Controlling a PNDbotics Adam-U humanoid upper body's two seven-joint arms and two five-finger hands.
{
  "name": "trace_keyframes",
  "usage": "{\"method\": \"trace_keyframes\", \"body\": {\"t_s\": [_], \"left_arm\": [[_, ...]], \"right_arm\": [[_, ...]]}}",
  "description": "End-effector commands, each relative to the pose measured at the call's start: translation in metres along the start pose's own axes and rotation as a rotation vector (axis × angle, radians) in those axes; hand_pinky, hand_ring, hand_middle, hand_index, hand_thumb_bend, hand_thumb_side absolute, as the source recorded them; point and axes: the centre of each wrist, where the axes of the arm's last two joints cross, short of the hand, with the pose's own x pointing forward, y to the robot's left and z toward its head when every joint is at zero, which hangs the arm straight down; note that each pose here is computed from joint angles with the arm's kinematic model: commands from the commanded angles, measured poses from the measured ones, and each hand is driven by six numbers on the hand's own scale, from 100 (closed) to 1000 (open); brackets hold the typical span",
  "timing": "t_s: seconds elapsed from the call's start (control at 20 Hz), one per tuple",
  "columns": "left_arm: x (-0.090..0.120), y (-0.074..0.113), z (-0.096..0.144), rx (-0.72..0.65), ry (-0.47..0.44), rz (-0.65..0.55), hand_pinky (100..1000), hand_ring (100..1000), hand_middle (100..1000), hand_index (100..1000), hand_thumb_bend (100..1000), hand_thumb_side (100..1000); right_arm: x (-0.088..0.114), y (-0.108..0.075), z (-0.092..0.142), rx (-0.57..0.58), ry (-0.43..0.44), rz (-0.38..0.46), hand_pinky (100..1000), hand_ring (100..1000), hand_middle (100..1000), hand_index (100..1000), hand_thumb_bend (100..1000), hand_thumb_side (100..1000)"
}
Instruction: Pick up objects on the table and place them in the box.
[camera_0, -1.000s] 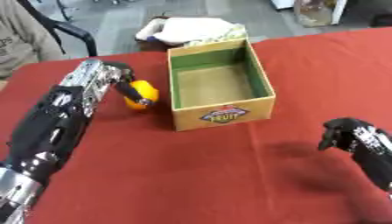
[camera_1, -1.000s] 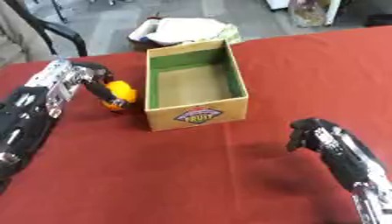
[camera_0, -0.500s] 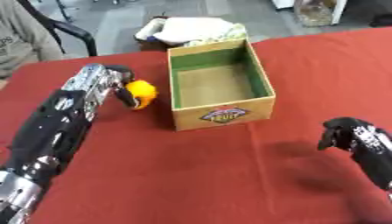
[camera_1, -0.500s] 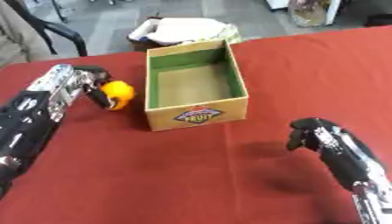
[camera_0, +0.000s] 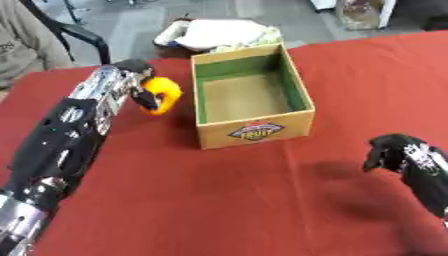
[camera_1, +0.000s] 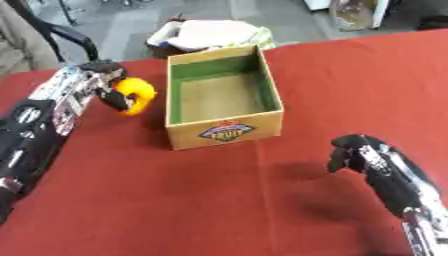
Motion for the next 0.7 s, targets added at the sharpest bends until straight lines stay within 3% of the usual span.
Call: {"method": "trace_keyframes", "body": {"t_s": [0.05,0.45,0.7], "left_arm": [[-0.008,0.035,0.013,0.143,0.006,-0.037,471,383,350,513,100,244],[0.017,0.081,0.039,0.346,-0.101,-0.061,471,384,351,510,100,245],[0.051,0.088,0.048,0.390,-0.185,-0.071,482,395,362,519,100,232]], "right_arm": [[0.008,-0.004,-0.003,0.001,-0.020,0.022,570,544,518,691,100,711],[0.007,-0.004,-0.001,0.000,-0.016,0.022,570,544,518,691,100,708],[0.007,-0.003,-0.003,0.006,-0.020,0.018,571,544,518,691,100,706]]}}
